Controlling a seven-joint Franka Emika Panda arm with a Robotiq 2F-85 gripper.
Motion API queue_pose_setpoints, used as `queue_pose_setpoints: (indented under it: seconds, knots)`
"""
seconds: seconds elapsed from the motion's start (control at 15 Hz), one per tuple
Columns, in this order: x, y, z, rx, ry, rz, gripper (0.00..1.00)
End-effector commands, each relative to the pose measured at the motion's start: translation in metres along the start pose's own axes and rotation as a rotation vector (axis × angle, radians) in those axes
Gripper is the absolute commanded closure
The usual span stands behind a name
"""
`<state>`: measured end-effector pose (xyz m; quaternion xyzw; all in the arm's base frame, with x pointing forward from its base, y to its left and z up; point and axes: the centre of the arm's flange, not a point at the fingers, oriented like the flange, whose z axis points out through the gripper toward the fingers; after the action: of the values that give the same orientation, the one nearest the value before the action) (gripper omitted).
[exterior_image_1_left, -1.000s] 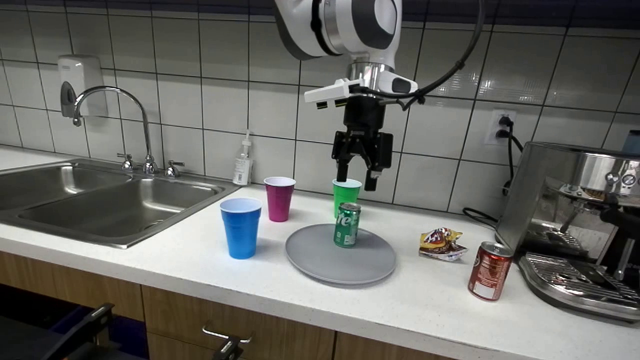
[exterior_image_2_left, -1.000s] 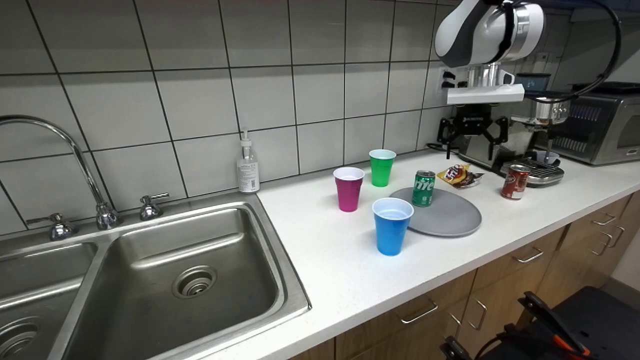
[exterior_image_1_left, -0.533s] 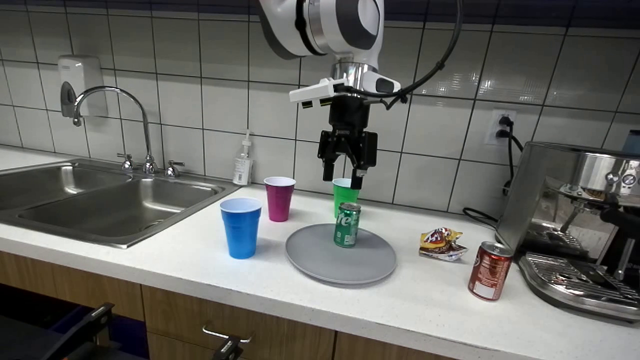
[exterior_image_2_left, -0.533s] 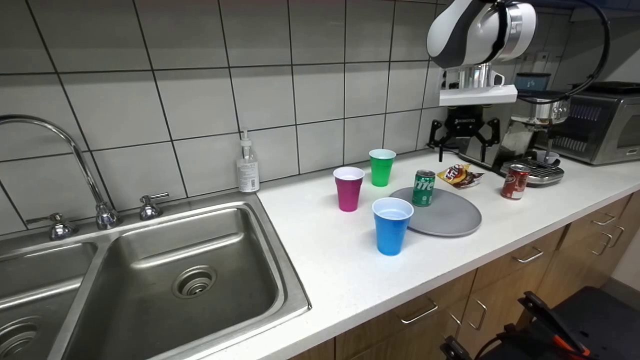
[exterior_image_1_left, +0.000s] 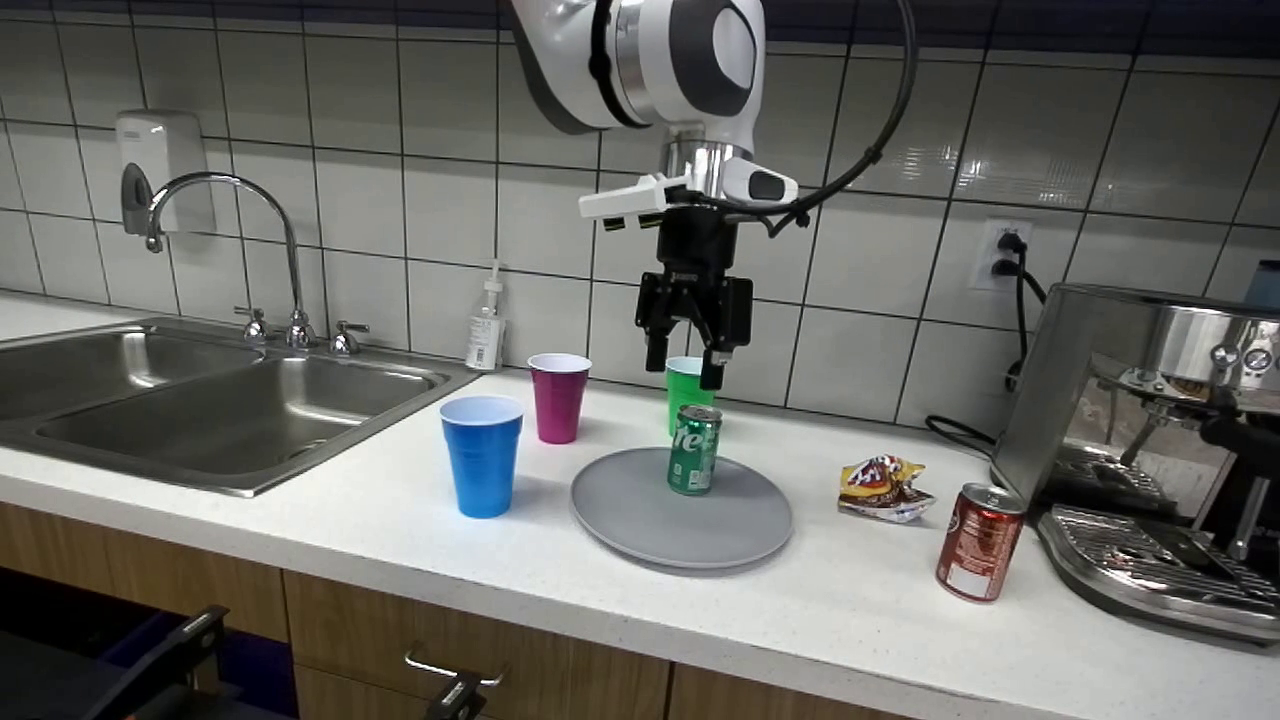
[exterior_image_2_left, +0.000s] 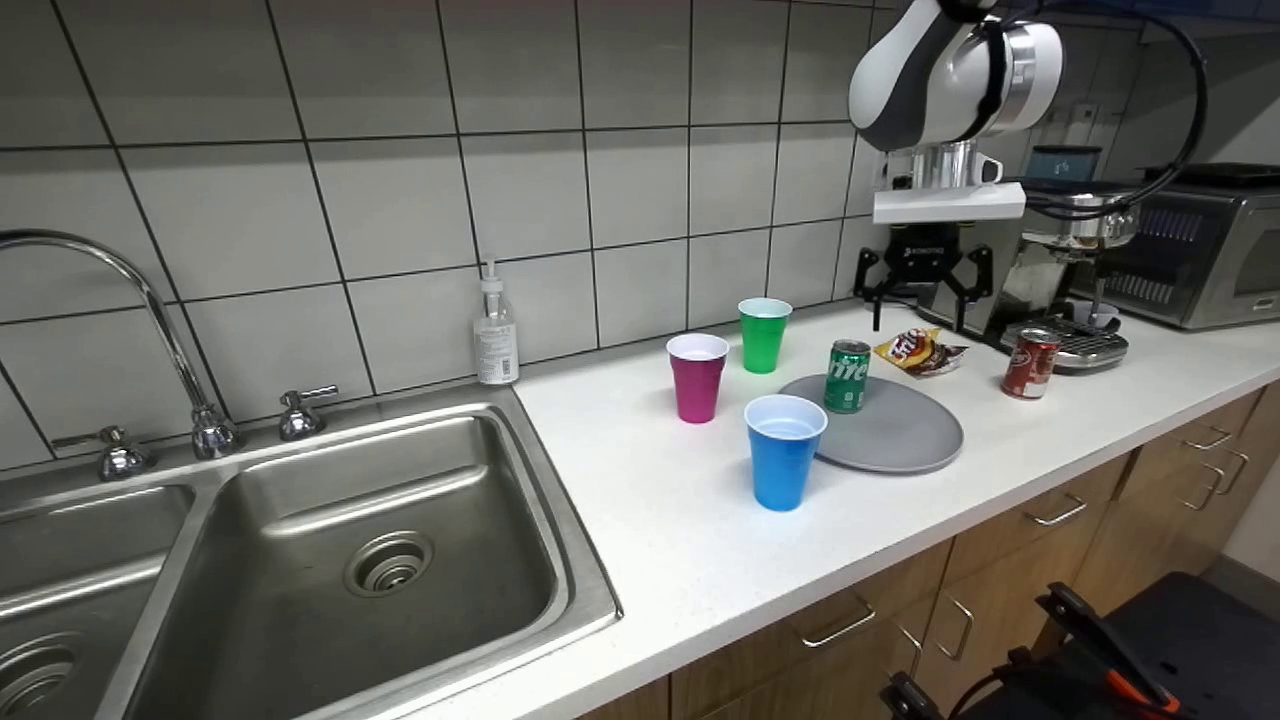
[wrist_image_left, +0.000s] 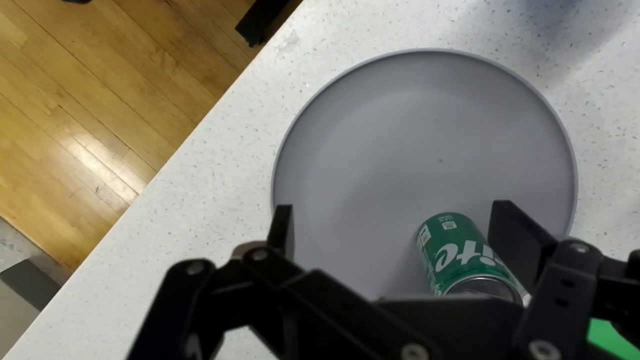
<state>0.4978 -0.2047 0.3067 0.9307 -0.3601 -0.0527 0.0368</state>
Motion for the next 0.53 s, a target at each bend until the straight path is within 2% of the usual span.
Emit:
queue_pose_setpoints:
  seconds: [0.0, 0.47]
  knots:
    - [0.004, -0.014, 0.012, 0.019, 0.033, 0.016, 0.00]
    - [0.018, -0.031, 0.040, 0.027, 0.082, 0.012, 0.00]
